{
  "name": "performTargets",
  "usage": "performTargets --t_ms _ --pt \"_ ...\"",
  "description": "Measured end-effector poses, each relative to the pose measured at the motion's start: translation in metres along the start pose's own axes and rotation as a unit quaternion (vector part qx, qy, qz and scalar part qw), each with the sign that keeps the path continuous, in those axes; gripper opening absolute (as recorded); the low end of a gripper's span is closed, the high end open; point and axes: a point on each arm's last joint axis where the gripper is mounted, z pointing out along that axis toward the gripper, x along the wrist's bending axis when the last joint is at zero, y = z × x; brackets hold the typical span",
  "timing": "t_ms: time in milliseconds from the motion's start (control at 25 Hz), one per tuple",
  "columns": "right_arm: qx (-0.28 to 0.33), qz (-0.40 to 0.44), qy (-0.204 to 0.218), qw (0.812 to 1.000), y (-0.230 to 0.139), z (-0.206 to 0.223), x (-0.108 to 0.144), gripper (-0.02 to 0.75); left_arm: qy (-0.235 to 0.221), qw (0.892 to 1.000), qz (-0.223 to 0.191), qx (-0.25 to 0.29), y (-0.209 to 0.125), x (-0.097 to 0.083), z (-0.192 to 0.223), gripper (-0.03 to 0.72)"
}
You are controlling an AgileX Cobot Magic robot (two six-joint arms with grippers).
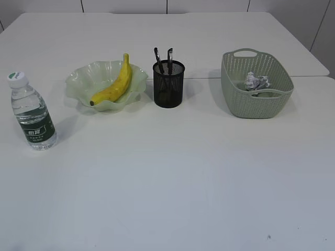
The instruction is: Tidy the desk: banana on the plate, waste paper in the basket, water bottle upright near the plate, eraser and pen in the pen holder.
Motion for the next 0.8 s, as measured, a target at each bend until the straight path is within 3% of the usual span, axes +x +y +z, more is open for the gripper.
performTargets --t_ms 360,800 --pt "0.008 0.054 -0.092 0.994 0.0004 0.0003 0.0024 0.397 0.0 1.0 0.0 0.0 0.0 0.0 0.0 0.465" --pt "0.009 0.057 -0.098 0.994 0.0004 0.0003 0.0025 0.397 0.021 1.0 -0.012 0.002 0.0001 -0.0004 0.0 0.465"
